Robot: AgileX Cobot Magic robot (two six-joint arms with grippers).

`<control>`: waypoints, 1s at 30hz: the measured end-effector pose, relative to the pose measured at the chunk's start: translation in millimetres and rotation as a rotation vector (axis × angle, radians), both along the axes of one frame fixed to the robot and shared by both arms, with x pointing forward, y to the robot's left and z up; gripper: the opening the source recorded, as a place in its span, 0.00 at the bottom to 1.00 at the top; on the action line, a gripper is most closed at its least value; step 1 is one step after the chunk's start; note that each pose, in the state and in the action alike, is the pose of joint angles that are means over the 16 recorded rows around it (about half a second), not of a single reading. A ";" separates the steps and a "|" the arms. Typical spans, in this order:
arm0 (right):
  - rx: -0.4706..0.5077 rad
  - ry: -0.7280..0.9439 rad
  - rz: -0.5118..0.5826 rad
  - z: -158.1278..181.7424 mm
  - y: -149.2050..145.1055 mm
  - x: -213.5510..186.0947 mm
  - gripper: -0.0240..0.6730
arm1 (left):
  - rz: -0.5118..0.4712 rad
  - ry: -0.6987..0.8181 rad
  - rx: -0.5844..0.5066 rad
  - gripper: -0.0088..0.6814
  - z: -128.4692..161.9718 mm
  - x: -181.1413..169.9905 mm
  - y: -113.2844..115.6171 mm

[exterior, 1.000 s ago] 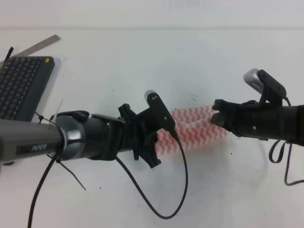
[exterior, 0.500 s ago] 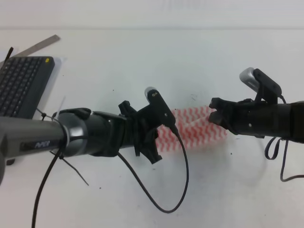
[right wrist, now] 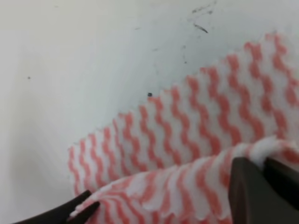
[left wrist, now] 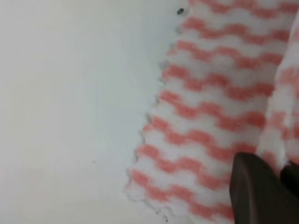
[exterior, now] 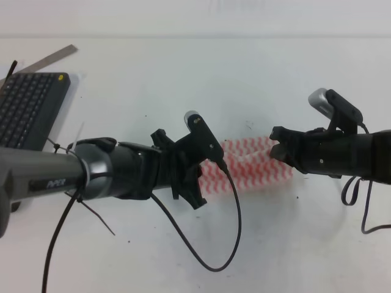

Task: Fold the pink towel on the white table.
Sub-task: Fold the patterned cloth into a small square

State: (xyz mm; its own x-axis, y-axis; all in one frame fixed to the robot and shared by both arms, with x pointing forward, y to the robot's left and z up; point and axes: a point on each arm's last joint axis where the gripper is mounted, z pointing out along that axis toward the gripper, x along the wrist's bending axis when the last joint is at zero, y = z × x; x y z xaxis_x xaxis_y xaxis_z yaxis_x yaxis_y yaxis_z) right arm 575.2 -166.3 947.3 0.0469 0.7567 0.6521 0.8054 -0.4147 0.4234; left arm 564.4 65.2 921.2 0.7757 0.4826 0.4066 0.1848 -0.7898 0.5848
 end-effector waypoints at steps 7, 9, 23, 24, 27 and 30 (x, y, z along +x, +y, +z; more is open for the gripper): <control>0.006 0.008 0.019 -4.2 2.6 2.7 0.03 | -0.004 0.004 0.000 0.01 -1.6 -0.1 -0.4; 0.009 0.010 0.023 -5.2 3.3 3.6 0.03 | -0.004 0.005 0.000 0.01 -1.9 -0.1 -0.5; 0.011 0.002 0.022 -5.1 5.1 9.8 0.03 | -0.011 0.005 -0.002 0.01 -1.9 1.0 0.6; 0.010 0.001 0.020 -4.9 5.1 10.2 0.03 | -0.010 0.004 -0.004 0.01 -1.5 1.5 1.1; 0.008 -0.004 0.017 -3.8 5.1 11.5 0.03 | -0.006 0.004 -0.004 0.01 -1.5 3.2 2.5; 0.007 -0.009 0.015 -2.5 5.2 12.7 0.03 | -0.006 0.005 -0.010 0.01 -1.2 4.6 3.5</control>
